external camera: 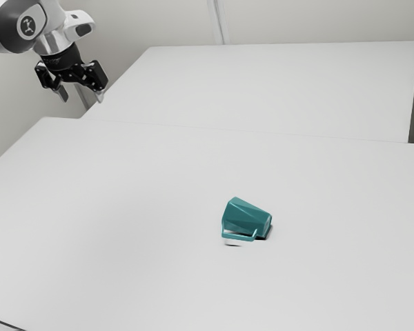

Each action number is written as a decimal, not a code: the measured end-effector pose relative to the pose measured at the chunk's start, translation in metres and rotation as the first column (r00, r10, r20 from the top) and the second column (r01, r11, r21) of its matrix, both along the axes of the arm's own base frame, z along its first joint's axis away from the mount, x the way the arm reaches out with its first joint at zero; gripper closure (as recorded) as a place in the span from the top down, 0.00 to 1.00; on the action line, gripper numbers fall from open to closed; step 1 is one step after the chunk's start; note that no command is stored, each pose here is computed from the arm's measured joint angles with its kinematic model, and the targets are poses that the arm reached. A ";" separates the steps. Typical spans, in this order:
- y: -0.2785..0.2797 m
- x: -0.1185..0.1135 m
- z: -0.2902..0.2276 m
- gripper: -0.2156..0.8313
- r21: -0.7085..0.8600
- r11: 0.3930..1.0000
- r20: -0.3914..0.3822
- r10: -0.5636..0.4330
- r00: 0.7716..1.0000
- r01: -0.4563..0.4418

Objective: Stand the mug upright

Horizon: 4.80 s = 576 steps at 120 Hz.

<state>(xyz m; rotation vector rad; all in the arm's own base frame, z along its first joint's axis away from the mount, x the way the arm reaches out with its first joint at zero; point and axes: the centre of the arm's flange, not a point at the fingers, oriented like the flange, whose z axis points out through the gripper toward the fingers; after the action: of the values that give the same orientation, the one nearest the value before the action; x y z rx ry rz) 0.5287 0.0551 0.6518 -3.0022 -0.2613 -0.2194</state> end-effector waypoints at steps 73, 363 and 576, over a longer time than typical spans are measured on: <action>-0.044 0.057 -0.109 0.79 -0.306 0.952 -0.153 -0.045 0.987 -0.004; -0.214 0.078 -0.261 0.05 -0.669 0.723 -0.273 -0.025 0.962 -0.171; -0.124 0.014 -0.311 0.49 -0.124 0.991 -0.231 0.019 0.973 -0.049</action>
<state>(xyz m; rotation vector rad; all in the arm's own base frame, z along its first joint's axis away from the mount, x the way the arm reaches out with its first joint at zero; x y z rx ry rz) 0.5427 -0.0691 0.3408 -3.1091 -0.3137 0.1534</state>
